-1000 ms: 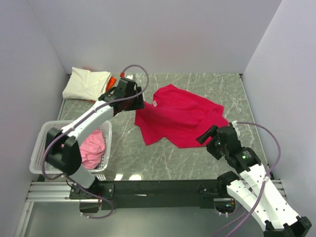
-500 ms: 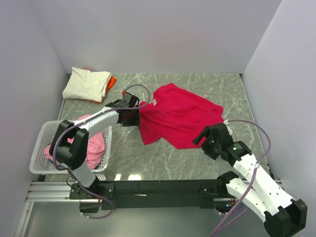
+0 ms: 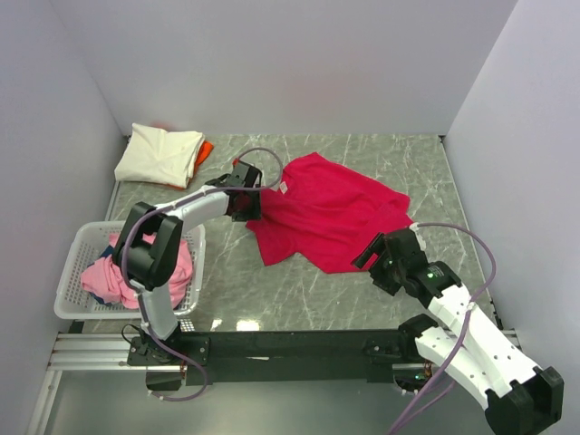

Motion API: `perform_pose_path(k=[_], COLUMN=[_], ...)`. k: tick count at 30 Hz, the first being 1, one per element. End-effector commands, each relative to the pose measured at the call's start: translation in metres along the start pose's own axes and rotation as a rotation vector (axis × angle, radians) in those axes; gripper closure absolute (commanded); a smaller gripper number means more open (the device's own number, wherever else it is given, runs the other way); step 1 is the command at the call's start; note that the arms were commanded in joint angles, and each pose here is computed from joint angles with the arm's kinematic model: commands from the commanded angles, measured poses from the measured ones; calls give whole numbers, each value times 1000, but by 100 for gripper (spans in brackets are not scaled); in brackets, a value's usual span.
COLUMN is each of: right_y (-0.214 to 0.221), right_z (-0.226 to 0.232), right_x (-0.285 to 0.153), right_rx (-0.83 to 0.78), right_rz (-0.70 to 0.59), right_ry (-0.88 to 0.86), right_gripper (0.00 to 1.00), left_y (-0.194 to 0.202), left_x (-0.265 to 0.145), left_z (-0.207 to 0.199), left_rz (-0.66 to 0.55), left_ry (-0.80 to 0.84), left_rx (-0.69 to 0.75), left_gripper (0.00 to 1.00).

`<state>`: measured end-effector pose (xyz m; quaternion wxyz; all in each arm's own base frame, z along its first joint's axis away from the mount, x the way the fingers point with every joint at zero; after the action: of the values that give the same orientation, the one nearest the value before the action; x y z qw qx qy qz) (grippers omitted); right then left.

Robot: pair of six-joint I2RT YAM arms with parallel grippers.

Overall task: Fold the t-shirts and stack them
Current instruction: Flatten the tshirt out

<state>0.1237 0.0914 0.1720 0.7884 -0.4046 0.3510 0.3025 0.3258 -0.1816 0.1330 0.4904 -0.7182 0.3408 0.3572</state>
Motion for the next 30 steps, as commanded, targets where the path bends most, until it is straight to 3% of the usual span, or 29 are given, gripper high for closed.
perform_pose_path(k=[1, 14, 28, 29, 30], right_y=[-3, -8, -11, -11, -11], right_z=[5, 13, 16, 17, 17], right_x=[0, 4, 7, 7, 7], right_rx=[0, -4, -20, -18, -21], right_rz=[-19, -2, 8, 8, 9], right_ry=[-20, -16, -16, -16, -17], right_gripper=[13, 13, 13, 13, 13], left_y=[-14, -13, -16, -16, -18], left_x=[7, 23, 33, 32, 27], left_z=[-10, -10, -8, -8, -8], left_rz=[-39, -19, -11, -10, -18], left_ry=[36, 20, -5, -4, -1], left_rx=[31, 39, 49, 50, 47], left_gripper=[54, 63, 79, 82, 94])
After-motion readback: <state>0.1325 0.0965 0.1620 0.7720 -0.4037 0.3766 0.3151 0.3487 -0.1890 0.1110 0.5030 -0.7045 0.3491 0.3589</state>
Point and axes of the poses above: each gripper's point midway between its finger pads, its own x axis out along the fingers, its own z axis along the line the jaws close on, y = z × x, the point moved 10 cm from there along -x, back along the fingers, and after that the axes turned 11 degrees about -x, right-handed, at the moved point
